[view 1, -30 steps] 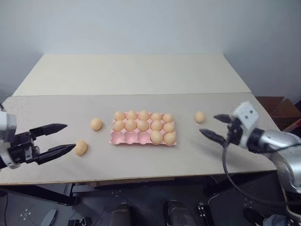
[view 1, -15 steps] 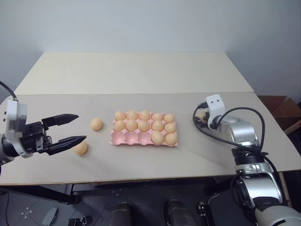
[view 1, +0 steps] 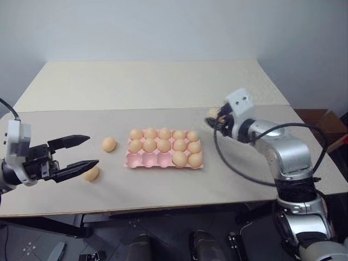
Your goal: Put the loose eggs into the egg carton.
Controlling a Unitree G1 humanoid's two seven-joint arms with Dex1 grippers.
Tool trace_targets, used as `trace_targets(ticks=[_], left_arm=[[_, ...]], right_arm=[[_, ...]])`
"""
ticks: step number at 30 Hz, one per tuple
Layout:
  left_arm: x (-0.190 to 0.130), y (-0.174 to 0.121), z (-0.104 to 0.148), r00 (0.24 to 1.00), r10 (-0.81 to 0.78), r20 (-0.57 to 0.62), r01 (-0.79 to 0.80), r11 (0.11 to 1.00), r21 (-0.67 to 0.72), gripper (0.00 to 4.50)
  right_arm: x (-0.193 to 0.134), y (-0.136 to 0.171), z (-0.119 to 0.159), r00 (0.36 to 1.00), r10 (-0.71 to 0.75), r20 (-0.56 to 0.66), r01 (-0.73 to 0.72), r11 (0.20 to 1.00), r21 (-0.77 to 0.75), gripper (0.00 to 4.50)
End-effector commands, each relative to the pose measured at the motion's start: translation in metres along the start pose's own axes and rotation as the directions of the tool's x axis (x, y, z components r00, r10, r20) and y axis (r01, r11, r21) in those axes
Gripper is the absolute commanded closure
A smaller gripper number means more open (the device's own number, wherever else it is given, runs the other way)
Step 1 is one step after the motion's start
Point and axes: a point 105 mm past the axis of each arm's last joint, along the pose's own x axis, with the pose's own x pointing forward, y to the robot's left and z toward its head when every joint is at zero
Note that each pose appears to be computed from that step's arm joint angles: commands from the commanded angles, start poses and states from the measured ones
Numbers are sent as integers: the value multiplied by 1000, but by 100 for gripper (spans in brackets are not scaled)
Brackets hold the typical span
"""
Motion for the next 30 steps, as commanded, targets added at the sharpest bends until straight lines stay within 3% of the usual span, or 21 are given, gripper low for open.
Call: trace_targets(ticks=[1, 7, 13, 16, 20, 26, 30], left_arm=[[-5, -1, 11, 1000, 6, 6, -6, 999, 38, 0], [-4, 0, 11, 1000, 10, 3, -11, 999, 39, 0], [-4, 3, 12, 1000, 14, -4, -13, 999, 48, 0], [-3, 2, 12, 1000, 10, -2, -10, 999, 49, 0], [-3, 1, 11, 1000, 8, -3, -8, 999, 48, 0], [-7, 5, 11, 999, 40, -5, -39, 998, 52, 0], [-18, 10, 3, 995, 99, -32, -98, 995, 34, 0]], right_arm=[[7, 54, 18, 981, 189, 39, -187, 981, -45, 257], [35, 98, -3, 960, 273, -62, -279, 951, -134, 257], [42, 110, -10, 944, 312, -110, -328, 926, -187, 257], [46, 106, -11, 954, 280, -111, -297, 934, -200, 161], [31, 102, 12, 954, 298, -39, -299, 935, -188, 24], [-10, 77, 45, 952, 287, 106, -270, 951, -153, 9], [-47, 42, 38, 955, 259, 142, -235, 958, -164, 9]])
